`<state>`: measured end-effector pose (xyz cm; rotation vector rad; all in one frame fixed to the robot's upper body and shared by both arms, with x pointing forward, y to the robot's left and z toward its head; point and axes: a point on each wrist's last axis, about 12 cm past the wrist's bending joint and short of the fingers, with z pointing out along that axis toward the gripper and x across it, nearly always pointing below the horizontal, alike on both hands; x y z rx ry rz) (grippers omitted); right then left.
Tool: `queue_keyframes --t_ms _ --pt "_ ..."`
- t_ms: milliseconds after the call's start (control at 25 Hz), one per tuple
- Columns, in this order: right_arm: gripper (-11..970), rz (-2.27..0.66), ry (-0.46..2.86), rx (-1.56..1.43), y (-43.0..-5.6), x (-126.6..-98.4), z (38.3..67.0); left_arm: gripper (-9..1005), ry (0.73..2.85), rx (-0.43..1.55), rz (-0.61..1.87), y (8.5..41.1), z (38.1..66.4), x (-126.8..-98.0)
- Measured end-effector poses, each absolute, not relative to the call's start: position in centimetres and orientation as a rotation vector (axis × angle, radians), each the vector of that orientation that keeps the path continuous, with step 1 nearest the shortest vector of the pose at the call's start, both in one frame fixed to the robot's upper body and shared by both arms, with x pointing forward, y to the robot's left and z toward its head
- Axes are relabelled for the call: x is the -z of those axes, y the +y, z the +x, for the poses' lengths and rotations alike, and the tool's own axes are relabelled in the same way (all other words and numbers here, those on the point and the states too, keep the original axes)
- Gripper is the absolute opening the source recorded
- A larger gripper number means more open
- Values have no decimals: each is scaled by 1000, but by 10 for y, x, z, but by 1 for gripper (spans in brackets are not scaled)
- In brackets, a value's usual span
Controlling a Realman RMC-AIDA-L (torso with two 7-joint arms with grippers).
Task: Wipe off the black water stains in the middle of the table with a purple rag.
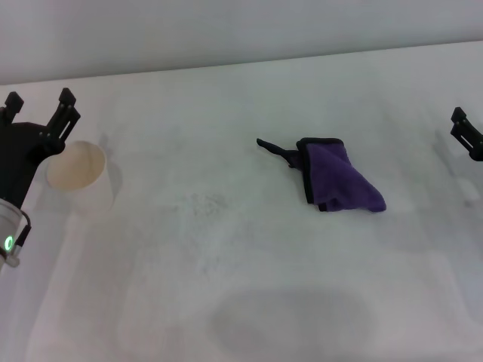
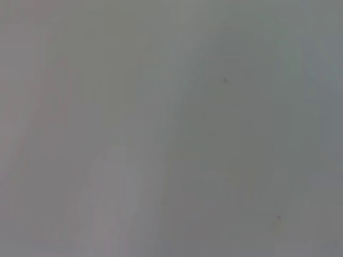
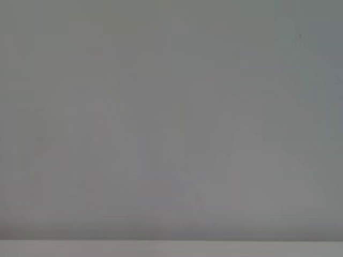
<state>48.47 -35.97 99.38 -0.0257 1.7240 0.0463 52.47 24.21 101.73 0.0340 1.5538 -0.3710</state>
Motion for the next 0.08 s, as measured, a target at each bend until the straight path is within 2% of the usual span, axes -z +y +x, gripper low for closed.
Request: queue_keyframes --t_ms 80 --pt "866 -25 1726 -46 -360 -994 485 887 1552 371 38 242 526 -1018"
